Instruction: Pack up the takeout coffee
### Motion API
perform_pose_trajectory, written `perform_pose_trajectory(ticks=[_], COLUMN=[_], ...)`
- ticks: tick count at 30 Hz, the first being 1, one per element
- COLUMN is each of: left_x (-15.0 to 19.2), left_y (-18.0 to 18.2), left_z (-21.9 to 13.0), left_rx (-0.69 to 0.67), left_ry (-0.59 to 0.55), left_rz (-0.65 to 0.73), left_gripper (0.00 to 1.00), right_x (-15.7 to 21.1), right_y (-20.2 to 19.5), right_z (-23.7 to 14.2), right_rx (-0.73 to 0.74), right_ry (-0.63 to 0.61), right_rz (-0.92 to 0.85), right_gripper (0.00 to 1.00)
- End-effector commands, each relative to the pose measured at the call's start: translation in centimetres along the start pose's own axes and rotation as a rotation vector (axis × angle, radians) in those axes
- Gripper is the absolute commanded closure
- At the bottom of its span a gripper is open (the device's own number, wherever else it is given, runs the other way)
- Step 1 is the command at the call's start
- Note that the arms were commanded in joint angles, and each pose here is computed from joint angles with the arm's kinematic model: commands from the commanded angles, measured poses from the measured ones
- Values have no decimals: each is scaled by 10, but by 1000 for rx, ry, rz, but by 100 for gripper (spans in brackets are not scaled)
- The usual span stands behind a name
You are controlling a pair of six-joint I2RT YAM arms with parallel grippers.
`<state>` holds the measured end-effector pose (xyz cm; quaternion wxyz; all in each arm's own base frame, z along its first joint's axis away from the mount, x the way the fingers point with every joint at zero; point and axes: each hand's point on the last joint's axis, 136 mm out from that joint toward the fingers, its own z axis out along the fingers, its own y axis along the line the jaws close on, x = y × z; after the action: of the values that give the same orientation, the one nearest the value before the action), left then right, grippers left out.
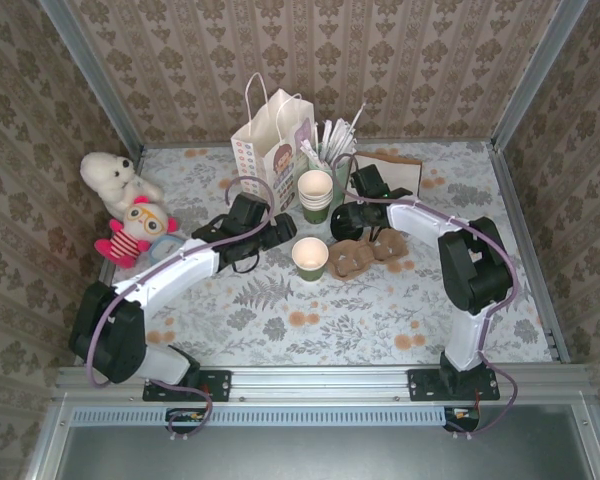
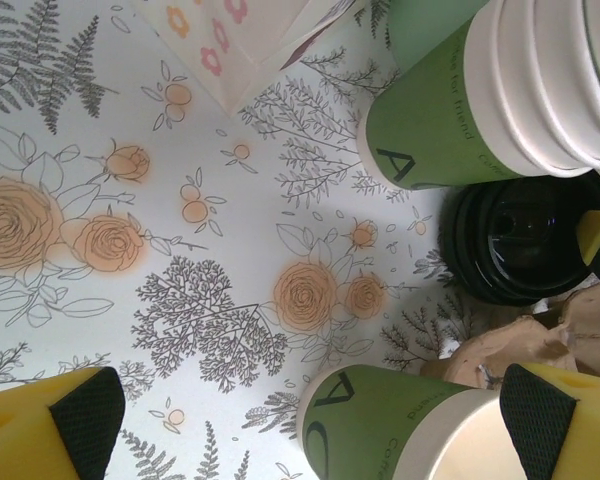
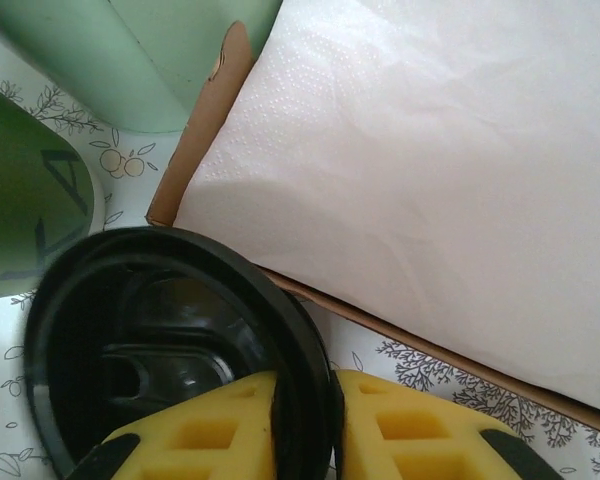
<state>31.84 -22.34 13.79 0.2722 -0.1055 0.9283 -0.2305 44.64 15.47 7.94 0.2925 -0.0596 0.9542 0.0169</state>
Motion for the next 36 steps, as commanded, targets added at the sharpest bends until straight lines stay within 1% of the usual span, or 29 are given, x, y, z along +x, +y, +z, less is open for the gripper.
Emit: perform_pose_trajectory(ticks=[1,3,9,11,14,18,22,24,26,29,33,36], left_x=[-6,-5,-5,-5,-9,-17,-24,-27,-32,-35,-36,-36], left_y=[-10,-10,-10,-11,-24,-51,-77,-89,-97,-112,-131,-134], left_z=[-1,0,-1,-2,-7,-24,-39,-43,-45,-46,-49,-46], left_rx=[22,23,24,33,96,216,291,315,322,360,428,427], left_ry=[1,6,6,4,-15,-59,-90,-95,-98,-93,-91,-86], left_rz=[33,31,33,46,95,213,342,381,394,413,429,431], left_gripper=[0,0,0,0,0,0,0,0,2,4,7,11], right_x=[-3,-2,-6,-10,-18,-33,-47,-52,-56,-60,-63,-66], right_y=[-2,-2,0,-1,-3,4,14,25,35,46,54,60], right_z=[-10,-9,-13,-18,-35,-76,-120,-138,-152,-164,-172,-178], right_rx=[14,14,6,12,33,52,78,57,35,20,36,22], right_ry=[-25,-22,-41,-62,-133,-282,-395,-438,-464,-469,-464,-473], right_rz=[1,-1,0,-1,-28,-85,-102,-104,-98,-90,-101,-91], right_gripper=[76,84,91,91,91,91,91,91,91,91,91,90])
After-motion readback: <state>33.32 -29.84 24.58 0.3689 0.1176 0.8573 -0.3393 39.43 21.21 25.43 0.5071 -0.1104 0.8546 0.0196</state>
